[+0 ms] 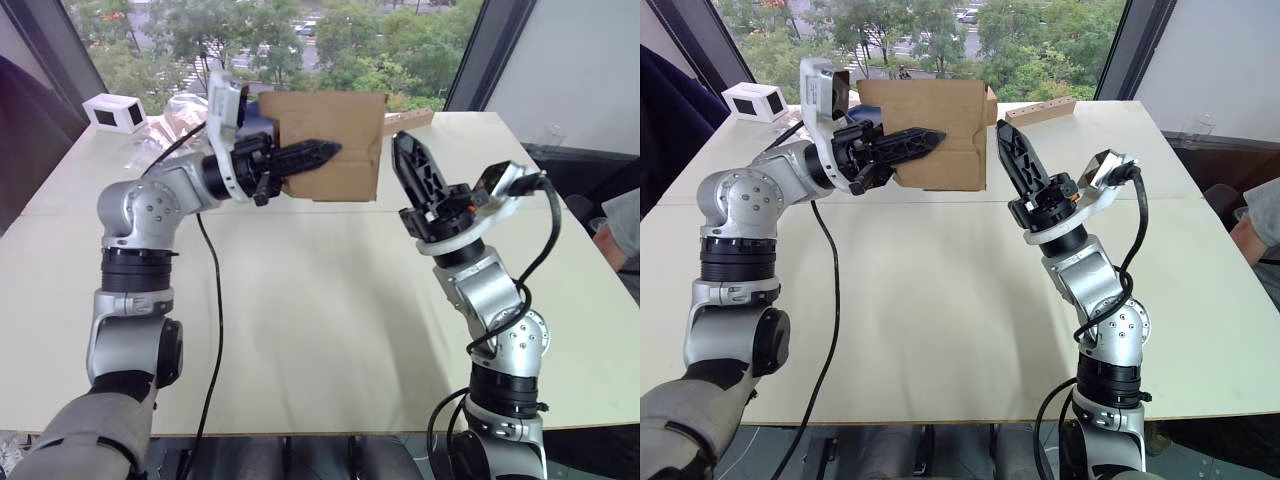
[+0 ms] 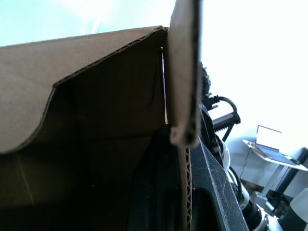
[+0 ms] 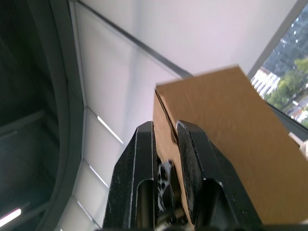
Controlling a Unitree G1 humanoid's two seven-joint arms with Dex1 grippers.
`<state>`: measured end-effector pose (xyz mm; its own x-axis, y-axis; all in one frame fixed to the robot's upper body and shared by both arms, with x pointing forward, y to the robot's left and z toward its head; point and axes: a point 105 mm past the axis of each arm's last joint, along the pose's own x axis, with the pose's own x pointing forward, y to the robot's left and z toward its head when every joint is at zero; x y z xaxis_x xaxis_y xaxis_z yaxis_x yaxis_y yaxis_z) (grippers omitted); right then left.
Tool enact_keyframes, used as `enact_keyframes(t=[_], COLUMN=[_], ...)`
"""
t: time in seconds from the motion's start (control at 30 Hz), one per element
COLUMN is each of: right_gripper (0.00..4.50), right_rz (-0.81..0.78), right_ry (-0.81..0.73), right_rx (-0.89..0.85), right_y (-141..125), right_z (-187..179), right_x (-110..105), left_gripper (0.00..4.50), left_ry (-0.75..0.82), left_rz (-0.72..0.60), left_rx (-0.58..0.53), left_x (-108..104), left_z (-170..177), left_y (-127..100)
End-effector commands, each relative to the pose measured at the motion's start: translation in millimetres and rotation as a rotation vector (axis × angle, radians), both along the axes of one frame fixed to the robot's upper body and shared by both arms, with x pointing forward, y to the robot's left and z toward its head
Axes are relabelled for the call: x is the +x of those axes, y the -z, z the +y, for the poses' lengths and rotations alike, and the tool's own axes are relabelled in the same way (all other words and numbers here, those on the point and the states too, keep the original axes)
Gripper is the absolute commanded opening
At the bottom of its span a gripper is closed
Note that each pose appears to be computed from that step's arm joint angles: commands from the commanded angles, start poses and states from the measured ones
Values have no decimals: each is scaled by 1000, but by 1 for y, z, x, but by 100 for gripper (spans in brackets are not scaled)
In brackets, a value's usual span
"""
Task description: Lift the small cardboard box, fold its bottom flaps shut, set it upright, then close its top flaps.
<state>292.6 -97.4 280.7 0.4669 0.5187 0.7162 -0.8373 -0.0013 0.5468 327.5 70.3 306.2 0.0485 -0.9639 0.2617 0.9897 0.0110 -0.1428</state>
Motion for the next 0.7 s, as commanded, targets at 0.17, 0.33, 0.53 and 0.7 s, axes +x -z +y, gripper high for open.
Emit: enact_keyframes(t=[0.17, 0.33, 0.53, 0.7], right_gripper=[3, 3, 3, 3], right_rz=[-35, -22, -27, -43], right_ry=[9, 66, 64, 21], right_rx=[2, -30, -97, -187], right_y=[-6, -3, 1, 9], right_z=[-2, -9, 1, 21], right_x=[-8, -5, -4, -9], left_gripper=[0, 0, 0, 0], left_ry=[4, 13, 15, 25], left_rz=[-48, -49, -50, -52], left_rx=[-40, -38, -27, -11], left_x=[-5, -6, -5, -7], left_z=[5, 4, 2, 0], left_y=[-14, -14, -11, -9])
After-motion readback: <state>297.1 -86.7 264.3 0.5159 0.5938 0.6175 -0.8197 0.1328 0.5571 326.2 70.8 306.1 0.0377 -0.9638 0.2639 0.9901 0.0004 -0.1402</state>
